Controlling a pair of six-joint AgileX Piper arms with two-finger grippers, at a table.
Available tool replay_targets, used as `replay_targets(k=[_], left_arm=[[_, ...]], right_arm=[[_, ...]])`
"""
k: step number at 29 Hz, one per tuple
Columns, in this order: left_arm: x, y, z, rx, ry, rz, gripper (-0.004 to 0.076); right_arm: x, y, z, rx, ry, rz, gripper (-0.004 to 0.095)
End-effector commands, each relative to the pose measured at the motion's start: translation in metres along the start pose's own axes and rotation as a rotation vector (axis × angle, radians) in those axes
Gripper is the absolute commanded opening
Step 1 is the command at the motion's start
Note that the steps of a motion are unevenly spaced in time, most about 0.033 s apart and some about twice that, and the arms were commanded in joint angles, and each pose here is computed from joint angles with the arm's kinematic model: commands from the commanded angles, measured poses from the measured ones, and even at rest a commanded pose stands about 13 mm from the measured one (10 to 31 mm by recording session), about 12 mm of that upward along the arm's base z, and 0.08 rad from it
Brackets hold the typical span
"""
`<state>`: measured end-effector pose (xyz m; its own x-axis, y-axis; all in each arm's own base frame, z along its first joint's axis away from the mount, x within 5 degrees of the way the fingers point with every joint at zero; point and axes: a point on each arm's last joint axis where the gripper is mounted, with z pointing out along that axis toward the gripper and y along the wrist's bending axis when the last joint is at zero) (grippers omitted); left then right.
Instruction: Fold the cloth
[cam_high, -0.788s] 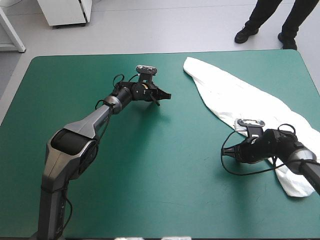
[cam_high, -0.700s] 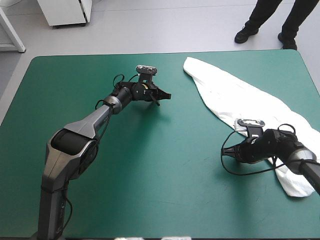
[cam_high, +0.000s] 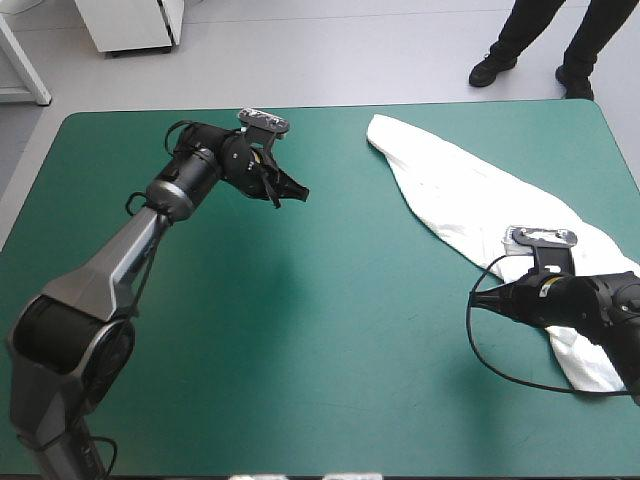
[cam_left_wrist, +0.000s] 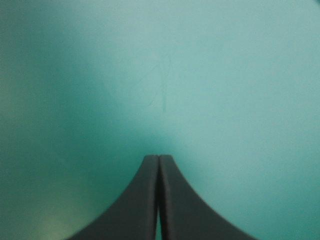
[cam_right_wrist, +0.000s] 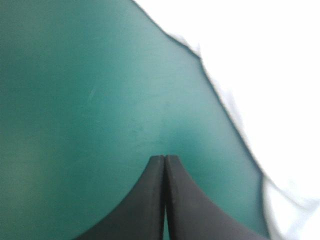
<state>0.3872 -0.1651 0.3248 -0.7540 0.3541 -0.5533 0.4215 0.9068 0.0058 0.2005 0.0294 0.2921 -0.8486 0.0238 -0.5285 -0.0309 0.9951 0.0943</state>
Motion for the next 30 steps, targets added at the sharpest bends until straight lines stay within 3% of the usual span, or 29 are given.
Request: replay_targets(k=[1,6,9,17,21,30], left_arm=[[0.012,-0.003,-0.068,-0.013,-0.078,-0.009,-0.0010],[0.072,-0.006,-0.123,0.003,-0.047,-0.041,-0.0010],[0.099,-0.007,-0.160,0.001,-0.097,-0.044,-0.0010],[0.143,-0.008,-0.236,-0.005,-0.217,-0.103,-0.0010],[0.148,-0.008,-0.241,-0.005,-0.208,-0.105,-0.0010],[0.151,-0.011,-0.239,0.023,-0.167,-0.119,-0.0010]], right_arm=[[-0.013,-0.008,-0.025,0.110,-0.023,-0.045,0.0072],[-0.041,-0.007,-0.056,0.148,-0.058,-0.045,0.0430],[-0.061,-0.006,-0.056,0.163,-0.054,-0.028,0.0552],[-0.113,-0.033,-0.012,0.185,0.053,0.083,0.0586],[-0.128,-0.049,0.024,0.114,0.079,0.150,0.0648],[-0.150,-0.065,0.101,0.139,0.118,0.134,0.0662]])
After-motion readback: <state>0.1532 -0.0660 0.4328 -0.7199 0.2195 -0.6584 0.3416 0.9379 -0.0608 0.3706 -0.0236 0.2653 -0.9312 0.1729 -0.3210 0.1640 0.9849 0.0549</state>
